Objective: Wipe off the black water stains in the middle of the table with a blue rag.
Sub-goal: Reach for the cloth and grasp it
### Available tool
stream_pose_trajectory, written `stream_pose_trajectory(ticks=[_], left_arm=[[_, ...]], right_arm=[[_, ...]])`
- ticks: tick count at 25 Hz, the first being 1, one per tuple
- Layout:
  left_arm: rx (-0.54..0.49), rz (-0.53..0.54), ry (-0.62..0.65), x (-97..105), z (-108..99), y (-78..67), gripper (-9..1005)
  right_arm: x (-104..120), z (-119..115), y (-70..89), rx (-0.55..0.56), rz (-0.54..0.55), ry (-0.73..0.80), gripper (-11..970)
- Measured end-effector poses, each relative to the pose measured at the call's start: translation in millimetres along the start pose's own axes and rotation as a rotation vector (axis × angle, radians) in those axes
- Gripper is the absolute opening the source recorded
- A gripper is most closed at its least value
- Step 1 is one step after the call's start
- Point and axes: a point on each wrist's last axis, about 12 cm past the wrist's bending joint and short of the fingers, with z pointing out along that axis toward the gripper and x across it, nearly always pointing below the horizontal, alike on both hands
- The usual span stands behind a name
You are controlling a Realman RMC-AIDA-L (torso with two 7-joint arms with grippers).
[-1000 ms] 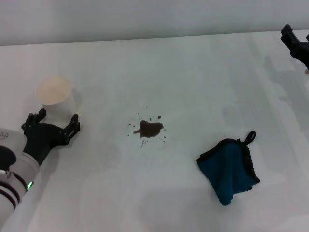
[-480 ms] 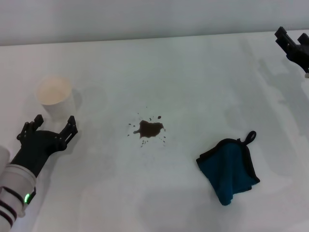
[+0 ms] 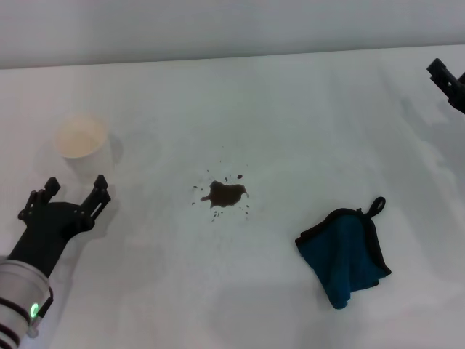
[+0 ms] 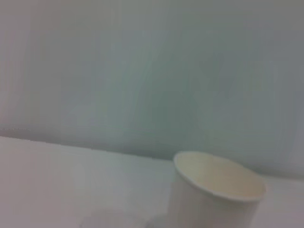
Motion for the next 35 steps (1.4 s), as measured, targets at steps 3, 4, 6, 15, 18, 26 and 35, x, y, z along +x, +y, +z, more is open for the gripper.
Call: stream_pose_trajectory(ticks=[3,4,6,15,18,26,35], left_arm=[[-0.007,-0.065,-0.046,-2.1,-6.7,2.7,880],[-0.01,-0.08,-0.066,-2.7,-10.1,3.7,880],[-0.018,-0.092,-0.104,-3.5,-17.1,5.8,880],[-0.109,-0.153,-0.214,0.5,-51.7,24.7,880],[-0.164,-0.185,-0.258,-0.4,-60.7,36.2,880],[-0.177,-0.235,-0.284,-0.3,-68.6,49.6,879],[-0.174,-0.236,-0.305,-2.9,-68.7,50.1,880]], right_arm=[[-4.2,-3.9,-4.1,-0.019,0.0,0.019,854],[-5.8,-4.1,-5.4,-0.026,-0.009,0.033,854],[-10.4,-2.3,-7.8,-0.046,-0.036,0.074,854],[-22.9,19.9,-5.6,-0.142,-0.165,0.355,854],[-9.7,24.0,2.3,-0.151,-0.218,0.419,854],[5.0,27.6,14.2,-0.159,-0.29,0.463,854],[-18.1,31.8,16.3,-0.235,-0.341,0.483,854]])
